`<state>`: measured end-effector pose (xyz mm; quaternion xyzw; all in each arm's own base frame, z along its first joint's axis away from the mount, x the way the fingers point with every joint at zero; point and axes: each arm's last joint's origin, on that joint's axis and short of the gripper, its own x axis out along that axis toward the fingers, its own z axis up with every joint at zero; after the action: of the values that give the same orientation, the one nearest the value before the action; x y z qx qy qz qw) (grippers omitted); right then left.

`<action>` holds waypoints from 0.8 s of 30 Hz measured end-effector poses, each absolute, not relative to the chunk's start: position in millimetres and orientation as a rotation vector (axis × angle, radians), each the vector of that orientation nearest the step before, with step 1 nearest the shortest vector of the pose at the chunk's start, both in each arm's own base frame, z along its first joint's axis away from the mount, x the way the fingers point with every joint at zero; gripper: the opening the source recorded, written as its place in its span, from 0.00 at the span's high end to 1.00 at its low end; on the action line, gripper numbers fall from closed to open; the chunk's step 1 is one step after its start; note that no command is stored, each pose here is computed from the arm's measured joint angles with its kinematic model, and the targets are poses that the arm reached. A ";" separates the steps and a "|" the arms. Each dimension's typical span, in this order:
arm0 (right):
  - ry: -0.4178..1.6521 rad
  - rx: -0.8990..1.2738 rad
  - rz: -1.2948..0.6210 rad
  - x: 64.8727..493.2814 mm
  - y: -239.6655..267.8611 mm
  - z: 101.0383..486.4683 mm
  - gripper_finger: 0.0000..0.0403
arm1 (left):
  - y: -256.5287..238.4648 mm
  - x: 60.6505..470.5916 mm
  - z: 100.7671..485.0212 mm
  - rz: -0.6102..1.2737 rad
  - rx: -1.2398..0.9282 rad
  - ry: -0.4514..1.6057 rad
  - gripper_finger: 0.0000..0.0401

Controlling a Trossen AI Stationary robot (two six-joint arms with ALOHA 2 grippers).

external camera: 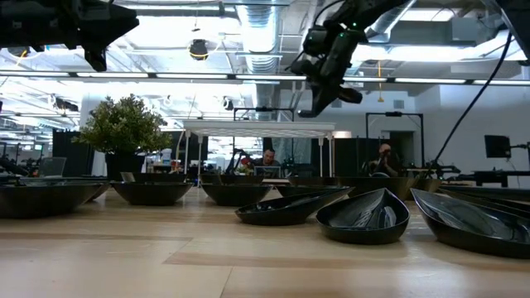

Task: Pick & Place Mini shaped plates
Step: Put the drop-shaped plate on the shelf

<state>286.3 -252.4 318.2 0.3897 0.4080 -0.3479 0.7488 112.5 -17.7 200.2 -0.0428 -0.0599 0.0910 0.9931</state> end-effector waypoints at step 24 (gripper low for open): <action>0.884 0.870 -0.735 296.0 -256.8 307.5 1.00 | -17.7 112.5 200.4 0.182 -0.086 -0.121 0.83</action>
<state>296.0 -256.8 307.5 0.3984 0.4047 -0.3364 0.7512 112.5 -17.7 200.4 -0.0429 -0.0602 0.0908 0.9931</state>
